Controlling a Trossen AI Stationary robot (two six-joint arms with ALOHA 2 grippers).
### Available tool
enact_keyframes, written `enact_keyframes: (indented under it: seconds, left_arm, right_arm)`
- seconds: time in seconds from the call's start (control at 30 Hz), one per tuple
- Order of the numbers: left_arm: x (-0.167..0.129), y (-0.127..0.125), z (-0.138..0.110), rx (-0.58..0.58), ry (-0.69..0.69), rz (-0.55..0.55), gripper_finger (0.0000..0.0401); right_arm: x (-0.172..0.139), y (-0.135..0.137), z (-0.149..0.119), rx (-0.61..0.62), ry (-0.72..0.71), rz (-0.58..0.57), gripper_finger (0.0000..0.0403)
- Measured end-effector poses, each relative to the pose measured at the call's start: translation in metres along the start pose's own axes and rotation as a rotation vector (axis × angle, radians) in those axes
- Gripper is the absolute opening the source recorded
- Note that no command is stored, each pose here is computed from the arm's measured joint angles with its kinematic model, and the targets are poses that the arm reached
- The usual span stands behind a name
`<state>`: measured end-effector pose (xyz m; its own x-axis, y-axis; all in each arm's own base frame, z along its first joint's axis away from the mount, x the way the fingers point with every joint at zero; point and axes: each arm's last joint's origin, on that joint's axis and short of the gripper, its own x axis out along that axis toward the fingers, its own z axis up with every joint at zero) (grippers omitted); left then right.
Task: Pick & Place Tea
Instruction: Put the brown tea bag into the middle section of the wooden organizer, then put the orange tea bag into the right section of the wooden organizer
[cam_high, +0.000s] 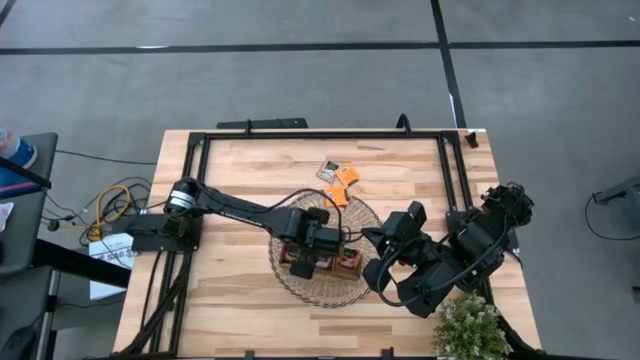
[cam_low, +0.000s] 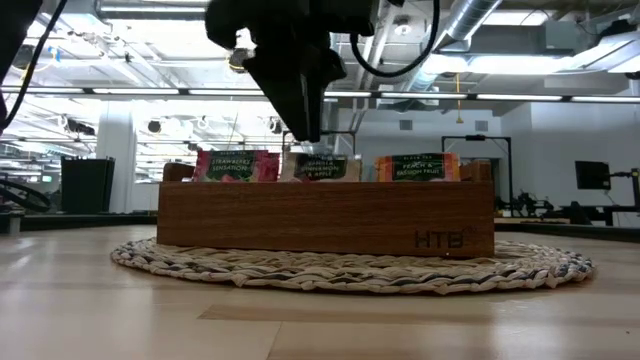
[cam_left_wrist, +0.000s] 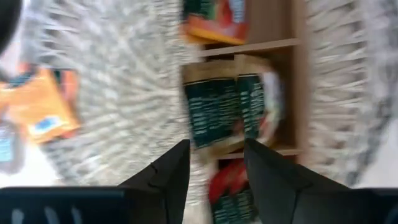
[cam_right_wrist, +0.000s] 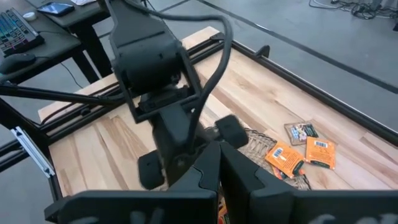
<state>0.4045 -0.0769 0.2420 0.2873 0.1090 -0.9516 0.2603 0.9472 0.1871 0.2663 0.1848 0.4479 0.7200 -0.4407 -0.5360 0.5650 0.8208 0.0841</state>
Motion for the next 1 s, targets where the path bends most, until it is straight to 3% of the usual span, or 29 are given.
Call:
enact_keyframes:
  seconds: [0.3,0.5,0.7,0.8,1.0]
  left_arm:
    - [-0.034,0.055,0.007,-0.082,-0.044,0.100,0.0149]
    - [-0.049,0.107,-0.005,-0.128,-0.060,0.142,0.0149]
    - [-0.045,0.163,-0.029,-0.218,-0.098,0.021,0.0150]
    - [-0.045,0.189,-0.041,-0.335,-0.146,-0.002,0.0151]
    - [-0.035,0.244,-0.062,-0.732,-0.256,0.011,0.0176]
  right_arm:
    - [0.000,0.000,0.000,-0.002,0.000,0.000,0.0000]
    - [-0.001,0.000,0.000,-0.003,0.001,0.002,0.0000]
    - [0.000,0.000,0.000,0.001,0.001,0.001,0.0000]
    - [0.000,0.000,0.000,0.009,0.001,-0.002,0.0000]
    - [0.012,-0.006,0.008,0.030,-0.002,-0.040,0.0000]
